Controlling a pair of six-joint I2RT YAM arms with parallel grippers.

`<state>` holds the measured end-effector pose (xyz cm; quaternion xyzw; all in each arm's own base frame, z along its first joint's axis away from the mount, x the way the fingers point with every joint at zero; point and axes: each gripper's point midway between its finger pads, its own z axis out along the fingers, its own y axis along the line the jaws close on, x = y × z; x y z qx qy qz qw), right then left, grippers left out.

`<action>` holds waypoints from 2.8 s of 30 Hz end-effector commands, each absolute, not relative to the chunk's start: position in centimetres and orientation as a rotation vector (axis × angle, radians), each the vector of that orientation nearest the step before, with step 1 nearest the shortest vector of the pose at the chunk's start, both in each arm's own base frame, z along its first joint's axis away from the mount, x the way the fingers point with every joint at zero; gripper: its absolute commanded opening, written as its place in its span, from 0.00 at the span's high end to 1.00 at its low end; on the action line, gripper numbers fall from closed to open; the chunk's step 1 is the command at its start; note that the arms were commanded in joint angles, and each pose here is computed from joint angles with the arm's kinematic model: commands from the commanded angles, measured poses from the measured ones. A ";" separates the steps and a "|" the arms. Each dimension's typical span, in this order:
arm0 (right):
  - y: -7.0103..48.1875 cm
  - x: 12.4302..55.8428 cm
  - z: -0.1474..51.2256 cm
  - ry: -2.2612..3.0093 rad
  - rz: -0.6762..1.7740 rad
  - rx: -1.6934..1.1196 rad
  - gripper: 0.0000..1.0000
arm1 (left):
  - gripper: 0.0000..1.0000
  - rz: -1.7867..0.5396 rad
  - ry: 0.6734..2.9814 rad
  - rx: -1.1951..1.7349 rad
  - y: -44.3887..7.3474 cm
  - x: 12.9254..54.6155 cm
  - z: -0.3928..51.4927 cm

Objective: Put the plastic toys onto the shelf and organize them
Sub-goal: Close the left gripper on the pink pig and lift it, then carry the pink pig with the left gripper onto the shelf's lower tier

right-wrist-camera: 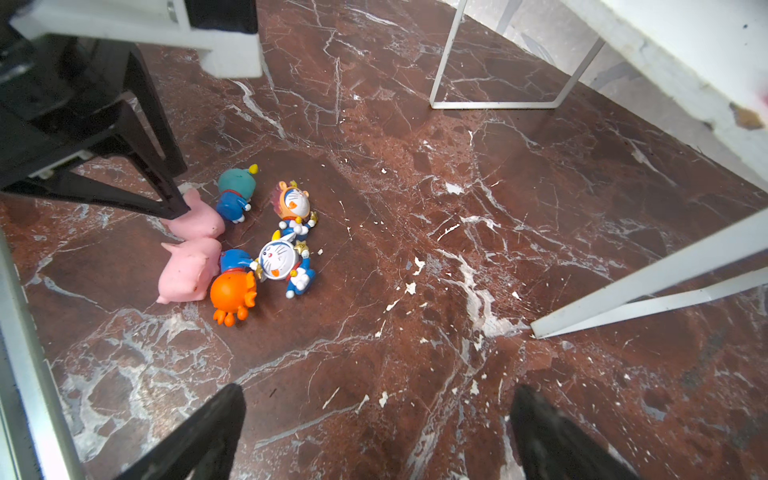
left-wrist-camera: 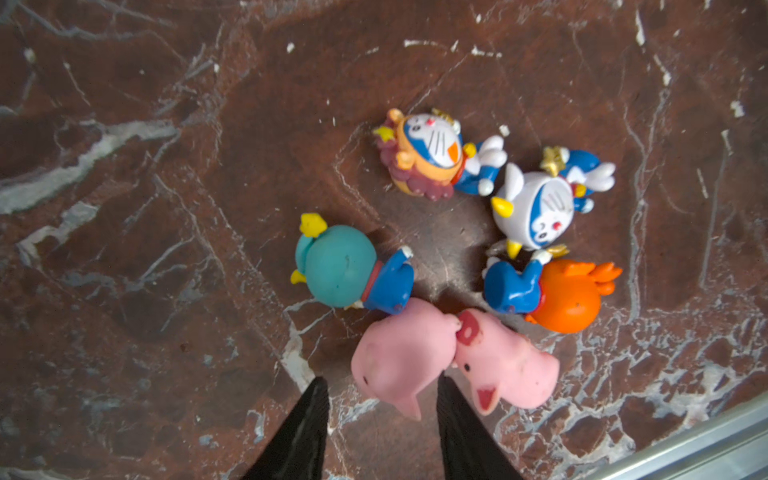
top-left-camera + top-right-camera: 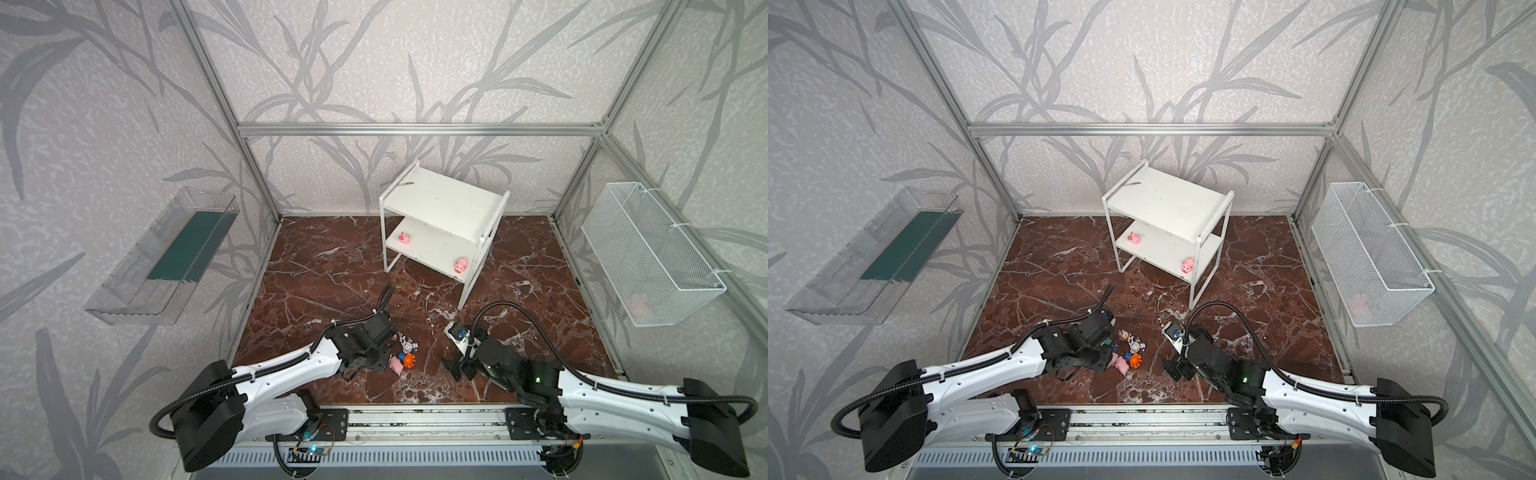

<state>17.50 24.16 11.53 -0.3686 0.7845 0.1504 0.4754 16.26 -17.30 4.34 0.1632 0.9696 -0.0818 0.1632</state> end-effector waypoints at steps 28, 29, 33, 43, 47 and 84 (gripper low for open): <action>23.9 17.8 11.8 1.902 0.366 -0.866 0.01 | 0.73 -0.167 2.806 0.508 -18.3 17.3 2.7; 24.0 17.7 11.7 1.904 0.367 -0.870 0.01 | 0.74 -0.161 2.798 0.490 -18.1 17.4 3.0; 24.1 17.7 11.6 1.907 0.366 -0.874 0.01 | 0.76 -0.194 2.747 0.421 -17.8 17.8 4.4; 24.0 17.7 11.8 1.903 0.373 -0.872 0.01 | 0.76 -0.284 2.597 0.195 -16.1 20.0 8.0; 23.9 17.6 12.1 1.899 0.376 -0.867 0.01 | 0.75 -0.345 2.534 0.134 -16.1 21.5 9.7; 14.1 18.6 16.1 1.955 0.195 -0.454 0.00 | 0.79 -0.870 2.012 0.193 -35.0 37.5 24.6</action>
